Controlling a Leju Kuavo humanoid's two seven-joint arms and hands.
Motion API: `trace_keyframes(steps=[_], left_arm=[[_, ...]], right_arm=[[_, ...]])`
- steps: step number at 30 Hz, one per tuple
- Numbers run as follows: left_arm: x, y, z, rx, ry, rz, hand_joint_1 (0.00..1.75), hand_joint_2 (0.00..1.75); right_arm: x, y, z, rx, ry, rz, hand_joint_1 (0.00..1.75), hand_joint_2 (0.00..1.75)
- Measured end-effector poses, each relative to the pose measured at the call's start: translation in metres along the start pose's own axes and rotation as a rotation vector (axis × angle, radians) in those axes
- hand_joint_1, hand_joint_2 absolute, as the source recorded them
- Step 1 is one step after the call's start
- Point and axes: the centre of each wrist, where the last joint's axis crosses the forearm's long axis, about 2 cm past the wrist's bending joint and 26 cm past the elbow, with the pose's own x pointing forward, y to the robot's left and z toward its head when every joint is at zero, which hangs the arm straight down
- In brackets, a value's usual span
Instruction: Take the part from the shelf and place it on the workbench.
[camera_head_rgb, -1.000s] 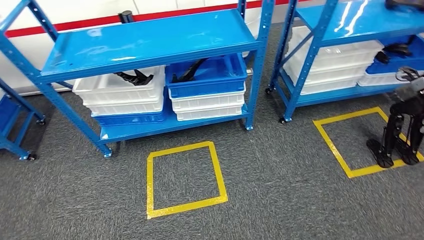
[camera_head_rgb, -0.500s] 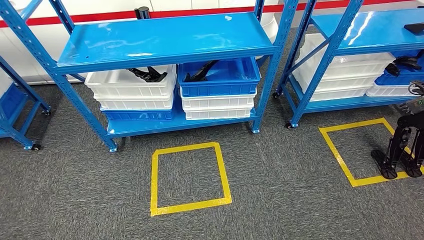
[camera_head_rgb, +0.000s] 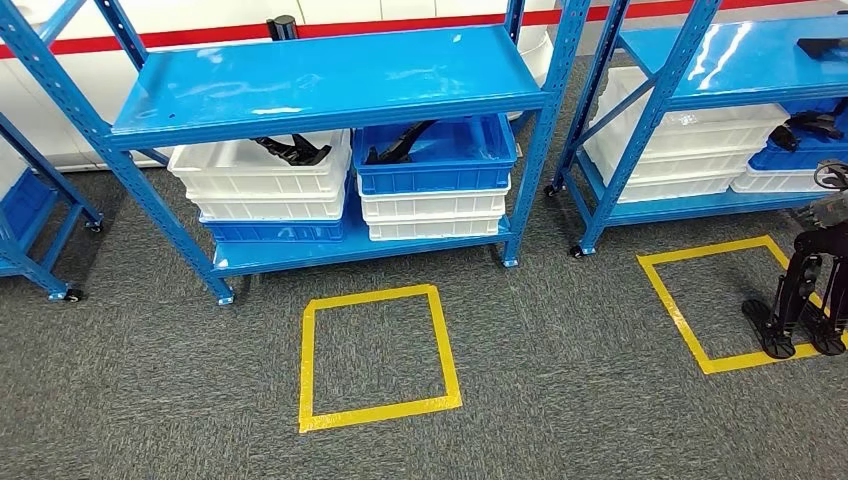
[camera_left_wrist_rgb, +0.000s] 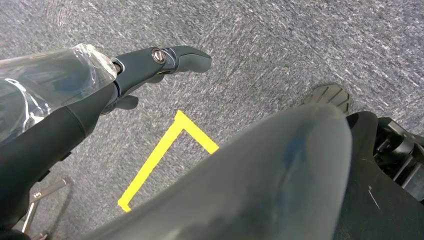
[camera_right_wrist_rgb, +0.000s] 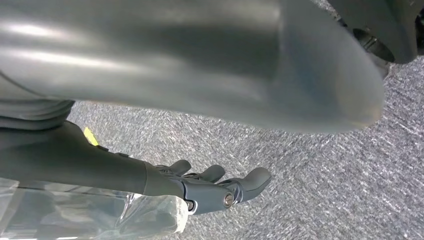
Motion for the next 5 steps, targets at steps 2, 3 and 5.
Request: trace_keyframes(steps=[2,3,5], left_arm=[[0.0,0.0,0.0,0.0,0.0,0.0,0.0,0.0],[0.0,0.0,0.0,0.0,0.0,0.0,0.0,0.0],[0.0,0.0,0.0,-0.001,0.0,0.0,0.0,0.0]], right_arm=[[0.0,0.0,0.0,0.001,0.0,0.001,0.0,0.0],[0.0,0.0,0.0,0.002,0.0,0.001,0.0,0.0],[0.0,0.0001,0.0,0.003,-0.001,0.003,0.0,0.0]])
